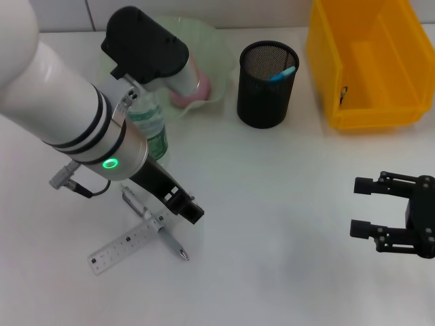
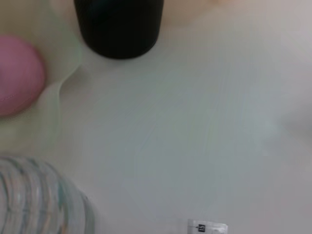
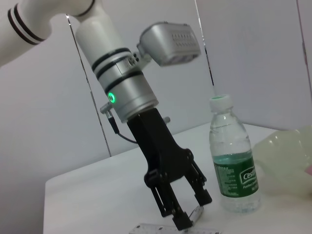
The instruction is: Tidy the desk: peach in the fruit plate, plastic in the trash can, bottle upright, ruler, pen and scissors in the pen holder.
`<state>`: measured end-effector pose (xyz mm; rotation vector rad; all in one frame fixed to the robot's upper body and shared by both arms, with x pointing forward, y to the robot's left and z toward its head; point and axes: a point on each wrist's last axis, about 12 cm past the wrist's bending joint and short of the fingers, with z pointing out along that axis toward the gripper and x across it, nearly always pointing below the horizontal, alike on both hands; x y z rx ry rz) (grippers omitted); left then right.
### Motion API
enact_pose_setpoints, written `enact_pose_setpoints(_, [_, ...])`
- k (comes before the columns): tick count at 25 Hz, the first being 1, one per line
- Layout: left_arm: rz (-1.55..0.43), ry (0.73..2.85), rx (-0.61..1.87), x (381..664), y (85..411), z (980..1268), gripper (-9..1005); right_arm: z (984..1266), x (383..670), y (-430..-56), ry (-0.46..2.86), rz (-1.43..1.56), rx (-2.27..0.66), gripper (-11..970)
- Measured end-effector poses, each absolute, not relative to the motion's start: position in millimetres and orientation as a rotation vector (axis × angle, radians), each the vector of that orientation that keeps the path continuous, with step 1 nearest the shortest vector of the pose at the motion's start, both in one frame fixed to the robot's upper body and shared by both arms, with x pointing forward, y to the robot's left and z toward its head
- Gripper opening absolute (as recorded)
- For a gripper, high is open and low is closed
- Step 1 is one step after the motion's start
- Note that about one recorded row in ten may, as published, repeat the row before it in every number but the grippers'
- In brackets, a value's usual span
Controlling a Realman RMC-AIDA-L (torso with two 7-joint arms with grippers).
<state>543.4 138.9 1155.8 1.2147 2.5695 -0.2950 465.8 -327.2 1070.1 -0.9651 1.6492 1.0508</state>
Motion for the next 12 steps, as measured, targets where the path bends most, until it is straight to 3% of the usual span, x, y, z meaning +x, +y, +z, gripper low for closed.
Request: enact_pose_setpoints(12, [-0.276, 2.599, 1.207, 546.3, 137.3, 1130.7, 800, 1070.1, 468.4, -324.5, 1.647, 1.049, -0.973, 753])
